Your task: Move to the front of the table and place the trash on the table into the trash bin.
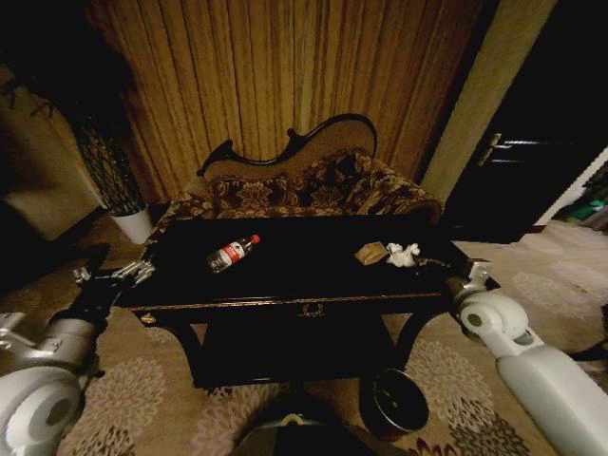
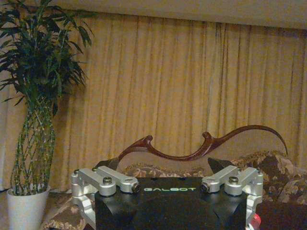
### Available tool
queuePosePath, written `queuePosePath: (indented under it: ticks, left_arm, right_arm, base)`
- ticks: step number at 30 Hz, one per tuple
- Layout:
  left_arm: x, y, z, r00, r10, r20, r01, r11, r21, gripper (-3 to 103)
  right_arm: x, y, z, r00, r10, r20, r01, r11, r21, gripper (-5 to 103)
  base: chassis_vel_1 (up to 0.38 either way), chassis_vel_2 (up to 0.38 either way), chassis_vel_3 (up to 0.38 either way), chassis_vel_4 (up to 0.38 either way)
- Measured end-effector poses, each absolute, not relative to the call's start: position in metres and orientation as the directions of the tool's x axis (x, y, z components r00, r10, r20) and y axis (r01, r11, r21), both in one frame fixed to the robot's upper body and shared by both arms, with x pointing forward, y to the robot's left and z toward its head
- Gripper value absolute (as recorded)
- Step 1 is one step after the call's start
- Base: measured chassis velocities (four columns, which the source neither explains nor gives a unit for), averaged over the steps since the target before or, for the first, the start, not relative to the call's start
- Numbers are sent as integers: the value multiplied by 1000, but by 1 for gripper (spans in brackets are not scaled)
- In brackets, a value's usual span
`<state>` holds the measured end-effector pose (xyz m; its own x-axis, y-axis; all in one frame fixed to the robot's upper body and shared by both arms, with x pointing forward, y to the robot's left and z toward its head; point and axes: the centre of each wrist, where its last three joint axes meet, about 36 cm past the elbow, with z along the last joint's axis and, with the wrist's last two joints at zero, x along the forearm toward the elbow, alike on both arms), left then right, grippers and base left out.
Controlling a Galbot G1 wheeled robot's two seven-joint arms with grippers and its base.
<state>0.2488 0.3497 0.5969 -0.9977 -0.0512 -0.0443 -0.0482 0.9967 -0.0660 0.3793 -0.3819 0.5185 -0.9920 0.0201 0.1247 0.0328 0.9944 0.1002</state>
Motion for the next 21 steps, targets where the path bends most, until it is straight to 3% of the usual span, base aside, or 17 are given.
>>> queuePosePath:
  ticks: [14,21]
  left_arm:
    - [249,351,598,-998,-49,-50,-44,996,-83,100]
    - [248,352,599,-997,-51,-51,-46,995,-86,100]
  right_arm:
    - [338,-335,553,-989,-142,-34,-145,984,107,0]
    - [323,-317,569,-978,-206,-33,-208,973,104,0]
  base:
    - [0,0,0,0]
    - [0,0,0,0]
